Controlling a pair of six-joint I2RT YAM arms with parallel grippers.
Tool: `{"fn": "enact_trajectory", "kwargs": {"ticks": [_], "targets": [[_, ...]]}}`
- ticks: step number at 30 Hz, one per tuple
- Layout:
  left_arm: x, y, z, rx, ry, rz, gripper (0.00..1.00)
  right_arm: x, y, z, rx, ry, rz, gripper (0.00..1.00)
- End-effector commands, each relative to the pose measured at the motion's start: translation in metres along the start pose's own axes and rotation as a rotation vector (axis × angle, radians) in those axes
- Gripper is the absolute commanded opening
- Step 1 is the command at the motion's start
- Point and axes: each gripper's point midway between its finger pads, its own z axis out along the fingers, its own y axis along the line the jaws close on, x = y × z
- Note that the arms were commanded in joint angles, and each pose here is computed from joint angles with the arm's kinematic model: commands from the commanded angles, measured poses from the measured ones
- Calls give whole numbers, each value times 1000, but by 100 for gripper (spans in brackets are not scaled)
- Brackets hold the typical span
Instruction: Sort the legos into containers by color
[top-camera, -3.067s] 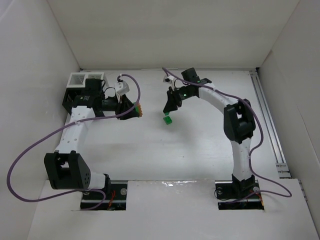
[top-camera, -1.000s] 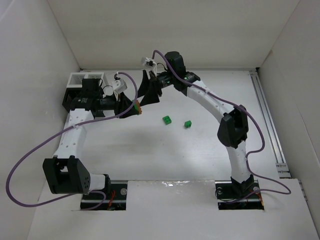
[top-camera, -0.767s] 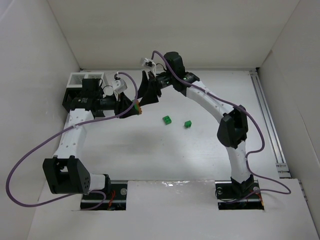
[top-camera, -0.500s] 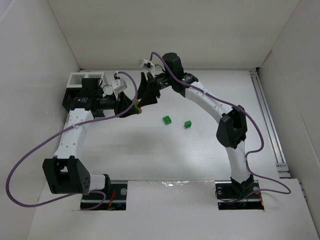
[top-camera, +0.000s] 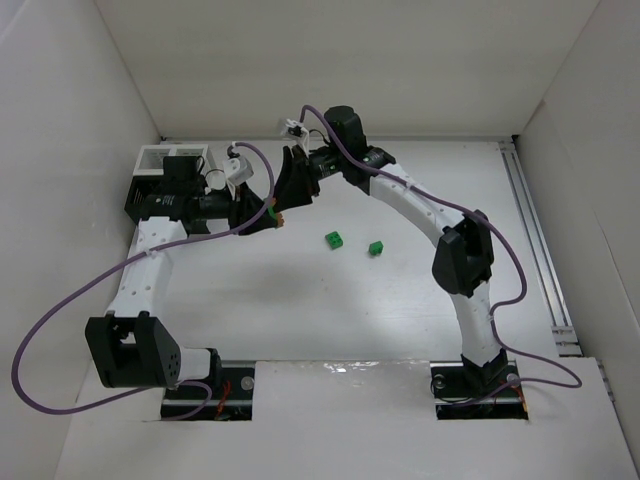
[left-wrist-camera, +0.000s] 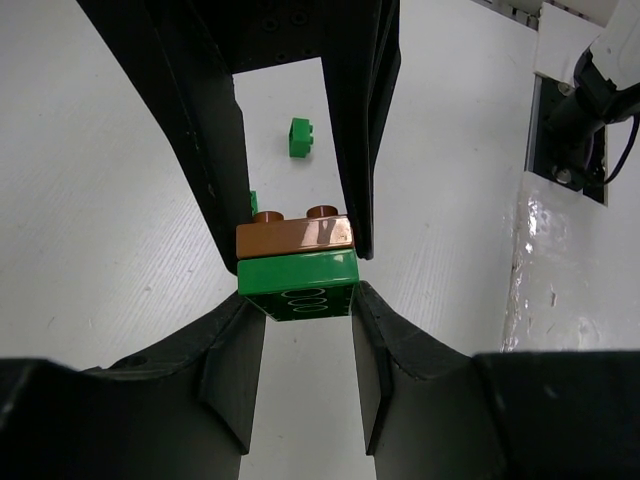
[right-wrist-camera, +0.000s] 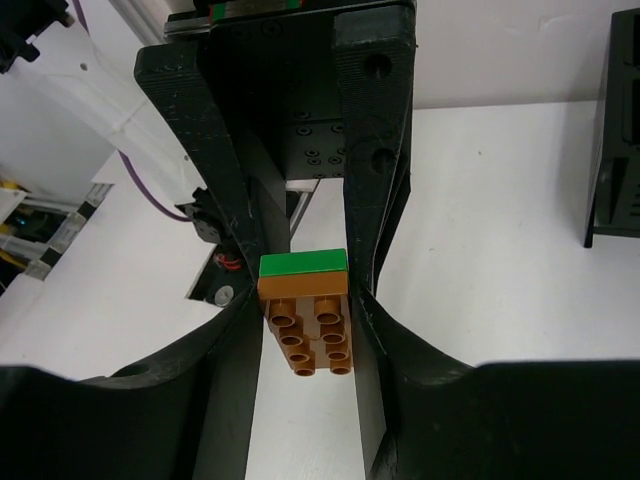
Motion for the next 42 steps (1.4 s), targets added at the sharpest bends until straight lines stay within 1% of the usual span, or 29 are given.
{"fn": "enact_trajectory", "kwargs": {"ticks": [1,2,6,11,14,18,19,20,21,22,23,25,26,27,28,30,31,35,38,42], "targets": [[-18,-4,-1,24,-38,71,3,-19,5,-5,23,-25,-104,0],[-18,-4,-1,24,-38,71,3,-19,3,-5,33,-26,-104,0],[-19,-4,-2,14,-36,79,3,-31,3,-30,79,-44,-121,0],[-15,-5,-1,16,-33,71,3,-36,-11,-76,211,-70,-91,0],[-17,-5,-3,6,-32,79,3,-28,-18,-97,253,-68,-25,0],[-15,-4,-3,-1,-23,71,3,-16,-24,-111,311,-56,-8,0],[-16,-3,-6,-9,-22,70,3,-18,-21,-111,312,-51,-32,0],[-13,5,-14,-50,-20,37,3,-10,-23,-112,320,-41,-13,0],[-17,10,-21,-69,-43,16,2,-6,-28,-117,350,-38,-10,0],[-18,15,-31,-101,-68,-14,2,-6,-26,-118,361,-35,-31,0],[-30,29,-54,-196,-126,-64,2,-2,-30,-119,374,-31,-19,0],[-36,47,-78,-352,-174,-115,1,6,-32,-121,401,-21,-6,0],[-33,57,-89,-445,-186,-143,0,2,-32,-123,420,-20,-25,0],[-41,73,-115,-638,-205,-118,0,7,-34,-123,431,-16,-11,0],[-42,79,-124,-720,-223,-177,0,7,-37,-128,449,-18,-9,0],[-29,97,-151,-905,-210,-293,0,7,-39,-129,461,-17,-9,0],[-23,105,-166,-995,-194,-324,0,7,-39,-129,461,-17,-9,0],[-12,119,-207,-1167,-197,-361,0,0,-41,-135,480,-24,-25,0],[-3,129,-221,-1248,-189,-390,0,0,-43,-136,492,-23,-25,0],[5,139,-223,-1249,-174,-421,0,0,-43,-136,492,-23,-25,0]]}}
